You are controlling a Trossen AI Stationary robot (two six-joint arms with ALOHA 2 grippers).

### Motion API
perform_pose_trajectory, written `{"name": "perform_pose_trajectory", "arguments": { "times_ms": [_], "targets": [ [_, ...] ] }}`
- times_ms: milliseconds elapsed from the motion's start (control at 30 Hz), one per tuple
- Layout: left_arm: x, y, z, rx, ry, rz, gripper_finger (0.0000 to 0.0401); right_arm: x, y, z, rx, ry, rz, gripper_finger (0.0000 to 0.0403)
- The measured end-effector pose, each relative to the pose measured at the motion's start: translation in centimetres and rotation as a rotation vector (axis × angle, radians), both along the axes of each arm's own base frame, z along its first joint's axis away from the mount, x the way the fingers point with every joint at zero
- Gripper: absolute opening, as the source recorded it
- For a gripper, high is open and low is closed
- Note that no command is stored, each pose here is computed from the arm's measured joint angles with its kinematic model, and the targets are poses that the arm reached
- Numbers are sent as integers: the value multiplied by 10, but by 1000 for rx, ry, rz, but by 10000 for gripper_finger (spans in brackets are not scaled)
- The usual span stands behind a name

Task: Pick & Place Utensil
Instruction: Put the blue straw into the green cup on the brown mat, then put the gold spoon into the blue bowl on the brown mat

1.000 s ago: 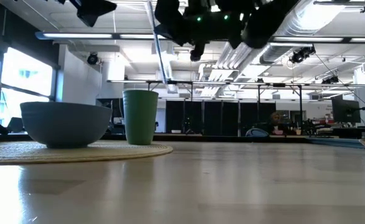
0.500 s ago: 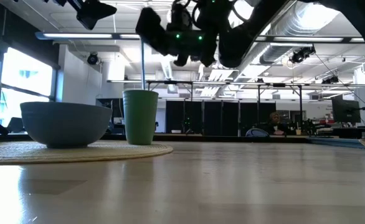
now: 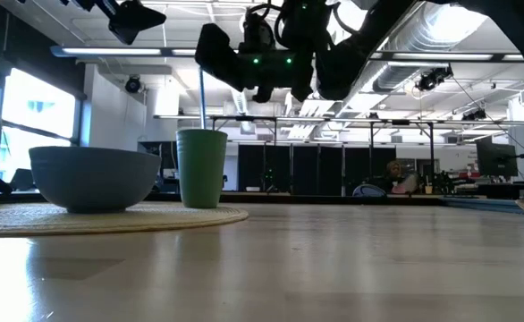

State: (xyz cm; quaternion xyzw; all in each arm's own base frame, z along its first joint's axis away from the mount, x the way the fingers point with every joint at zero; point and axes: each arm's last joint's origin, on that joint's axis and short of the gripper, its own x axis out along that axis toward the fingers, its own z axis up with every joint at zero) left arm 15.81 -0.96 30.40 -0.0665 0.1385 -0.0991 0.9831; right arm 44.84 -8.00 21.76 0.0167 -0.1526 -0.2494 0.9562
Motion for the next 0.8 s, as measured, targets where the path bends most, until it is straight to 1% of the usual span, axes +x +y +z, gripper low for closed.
{"name": "perform_pose_trajectory", "arguments": {
  "times_ms": [67, 167, 333, 467, 567, 633, 800],
  "targets": [
    [0, 0, 0, -2, 3, -6, 390, 0, 2, 1, -28, 35, -3, 75],
    [-1, -1, -1, -8, 13, -27, 389, 0, 12, 8, -64, 143, -1, 97],
    [-1, -1, -2, -9, 22, -31, 390, -13, 38, 39, -100, 316, -64, 119],
    [-1, -1, -2, -23, 31, -26, 390, -33, 67, 61, -119, 505, -53, 121],
    [-1, -1, -3, -30, 34, -22, 389, -53, 85, 70, -60, 637, -32, 121],
    [-1, -1, -3, -30, 34, -22, 389, -69, 95, 74, 10, 721, -20, 121],
    [-1, -1, -3, -30, 34, -21, 390, -110, 109, 68, 264, 936, -10, 121]
  ]
}}
